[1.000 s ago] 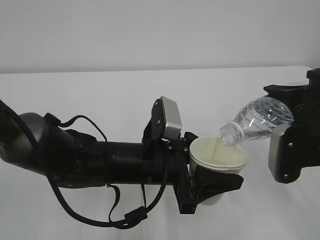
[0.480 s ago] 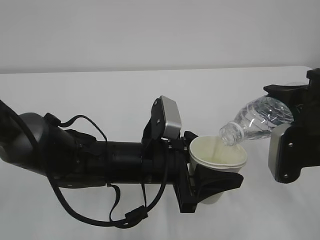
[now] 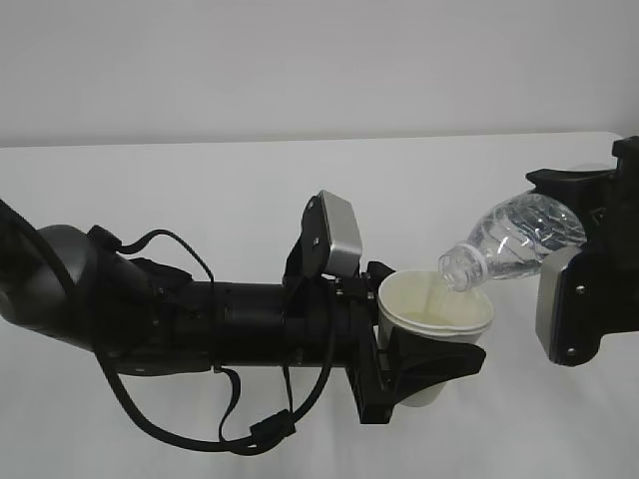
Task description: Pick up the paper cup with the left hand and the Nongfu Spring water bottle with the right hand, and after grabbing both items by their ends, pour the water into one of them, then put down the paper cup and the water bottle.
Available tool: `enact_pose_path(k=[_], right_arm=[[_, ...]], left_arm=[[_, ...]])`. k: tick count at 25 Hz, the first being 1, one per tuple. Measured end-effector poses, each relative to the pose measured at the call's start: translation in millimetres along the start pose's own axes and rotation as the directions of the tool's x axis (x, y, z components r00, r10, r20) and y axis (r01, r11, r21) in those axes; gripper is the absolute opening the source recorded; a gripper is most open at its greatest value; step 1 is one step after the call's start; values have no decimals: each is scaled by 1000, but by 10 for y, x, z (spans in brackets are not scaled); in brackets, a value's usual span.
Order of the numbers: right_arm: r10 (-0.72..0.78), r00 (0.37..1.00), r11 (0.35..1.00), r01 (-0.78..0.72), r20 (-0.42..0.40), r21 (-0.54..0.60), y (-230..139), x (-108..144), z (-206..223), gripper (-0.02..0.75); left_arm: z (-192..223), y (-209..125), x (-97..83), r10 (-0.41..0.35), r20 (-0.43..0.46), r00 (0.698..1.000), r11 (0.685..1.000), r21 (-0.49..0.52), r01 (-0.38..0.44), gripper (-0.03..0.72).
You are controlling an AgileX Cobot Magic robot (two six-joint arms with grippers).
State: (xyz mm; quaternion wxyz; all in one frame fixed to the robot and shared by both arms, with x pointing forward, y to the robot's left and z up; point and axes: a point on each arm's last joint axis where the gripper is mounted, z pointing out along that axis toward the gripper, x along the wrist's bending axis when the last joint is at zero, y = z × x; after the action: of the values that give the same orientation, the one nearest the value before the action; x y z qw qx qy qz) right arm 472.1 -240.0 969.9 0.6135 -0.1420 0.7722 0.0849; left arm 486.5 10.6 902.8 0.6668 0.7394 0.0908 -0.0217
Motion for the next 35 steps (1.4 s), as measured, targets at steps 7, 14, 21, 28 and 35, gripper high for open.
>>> enact_pose_path(k=[7, 14, 21, 28, 35], right_arm=[[-22, 1000, 1000, 22, 0, 0, 0, 0, 0, 421], [-24, 1000, 1000, 24, 0, 0, 0, 0, 0, 421], [-24, 1000, 1000, 24, 0, 0, 0, 0, 0, 421], [-24, 1000, 1000, 24, 2, 0, 0, -2, 0, 421], [-26, 1000, 1000, 26, 7, 0, 0, -6, 0, 421]], left_arm=[[0, 1, 1, -1, -1, 1000, 1000, -1, 1, 470], [0, -1, 2, -1, -2, 1000, 1000, 1, 1, 470], [0, -1, 2, -1, -2, 1000, 1000, 1, 1, 470], [0, -1, 2, -5, -2, 1000, 1000, 1, 5, 470], [0, -2, 3, -5, -3, 1000, 1000, 2, 5, 470]])
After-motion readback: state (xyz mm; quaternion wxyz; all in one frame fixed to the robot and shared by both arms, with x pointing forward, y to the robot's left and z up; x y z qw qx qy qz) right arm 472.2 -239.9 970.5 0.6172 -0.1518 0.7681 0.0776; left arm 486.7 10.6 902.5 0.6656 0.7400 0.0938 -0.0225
